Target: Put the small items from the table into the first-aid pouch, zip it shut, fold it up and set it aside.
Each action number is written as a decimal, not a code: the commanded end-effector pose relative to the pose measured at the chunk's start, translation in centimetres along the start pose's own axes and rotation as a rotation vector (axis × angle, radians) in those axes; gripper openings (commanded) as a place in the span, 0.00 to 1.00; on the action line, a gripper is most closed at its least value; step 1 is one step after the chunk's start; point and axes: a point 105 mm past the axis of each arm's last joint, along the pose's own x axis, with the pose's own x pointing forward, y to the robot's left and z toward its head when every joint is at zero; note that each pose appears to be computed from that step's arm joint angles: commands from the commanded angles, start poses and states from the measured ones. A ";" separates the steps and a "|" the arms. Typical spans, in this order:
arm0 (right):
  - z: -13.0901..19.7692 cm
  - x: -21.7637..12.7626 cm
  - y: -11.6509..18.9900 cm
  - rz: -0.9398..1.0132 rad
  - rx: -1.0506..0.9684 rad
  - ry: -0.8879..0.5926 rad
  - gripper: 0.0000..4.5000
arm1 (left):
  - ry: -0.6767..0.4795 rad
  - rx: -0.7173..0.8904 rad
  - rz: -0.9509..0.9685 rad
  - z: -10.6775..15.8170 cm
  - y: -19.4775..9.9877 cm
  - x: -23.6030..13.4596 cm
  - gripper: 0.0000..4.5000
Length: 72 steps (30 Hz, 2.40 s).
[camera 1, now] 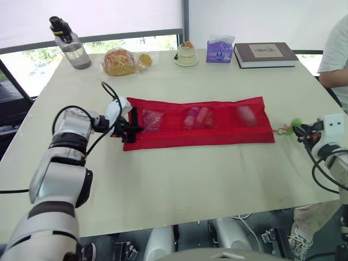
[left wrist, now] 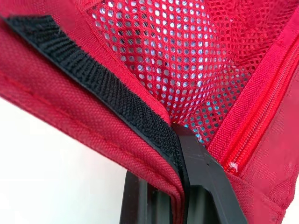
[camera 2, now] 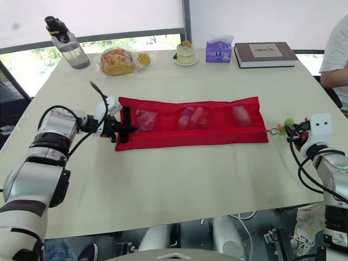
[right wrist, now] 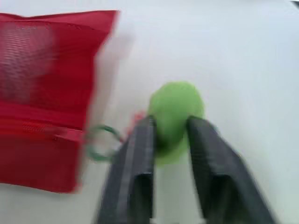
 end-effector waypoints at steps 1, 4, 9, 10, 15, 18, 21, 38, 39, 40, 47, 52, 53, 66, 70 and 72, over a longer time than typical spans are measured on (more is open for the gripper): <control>1.5 -0.8 -1.7 -0.057 -0.030 -0.054 0.65 | 0.155 -0.110 0.074 -4.5 1.2 -1.9 0.00; 1.4 -1.3 -2.4 -0.082 -0.037 -0.053 0.99 | 0.144 -0.102 0.076 -4.3 1.3 -2.3 0.15; 1.8 -2.2 -0.5 0.026 0.084 -0.102 1.00 | 0.098 -0.090 0.088 -3.5 1.6 -3.1 0.60; 1.9 -2.4 0.6 0.080 0.110 -0.101 1.00 | 0.086 -0.080 0.083 -3.2 1.6 -3.3 0.65; 0.8 -3.3 5.1 0.241 0.190 -0.050 1.00 | -0.047 0.069 0.075 0.4 1.3 -5.1 1.00; 0.1 -3.2 7.1 0.273 0.252 -0.037 1.00 | -0.165 0.161 0.003 3.5 -0.7 -5.4 1.00; 0.1 -3.1 8.4 0.300 0.300 -0.039 1.00 | -0.260 0.247 -0.089 5.8 -3.6 -5.7 1.00; -1.2 -2.4 8.9 0.183 0.329 0.045 1.00 | -0.663 0.643 -0.502 13.9 -17.5 -8.6 1.00; -1.2 -2.4 8.8 0.179 0.328 0.047 1.00 | -0.676 0.648 -0.525 14.1 -18.0 -8.8 1.00; -1.2 -2.4 8.7 0.172 0.324 0.047 1.00 | -0.693 0.654 -0.551 14.2 -18.4 -9.1 1.00; -1.8 -1.6 7.9 0.108 0.281 0.074 1.00 | -0.731 0.654 -0.618 14.4 -19.8 -9.6 1.00; -2.1 -0.8 7.9 0.096 0.305 0.088 1.00 | -0.730 0.645 -0.627 14.2 -20.1 -9.6 1.00; -2.0 -0.6 8.1 0.104 0.323 0.083 1.00 | -0.730 0.643 -0.628 14.1 -20.1 -9.5 1.00; -0.1 0.5 11.4 0.274 0.720 -0.035 1.00 | -0.714 0.634 -0.622 13.7 -19.8 -9.3 1.00; 0.2 1.1 11.6 0.255 0.750 -0.055 0.88 | -0.709 0.634 -0.618 13.7 -19.7 -9.2 1.00; 0.2 1.3 11.7 0.252 0.741 -0.059 0.66 | -0.707 0.634 -0.615 13.7 -19.6 -9.2 1.00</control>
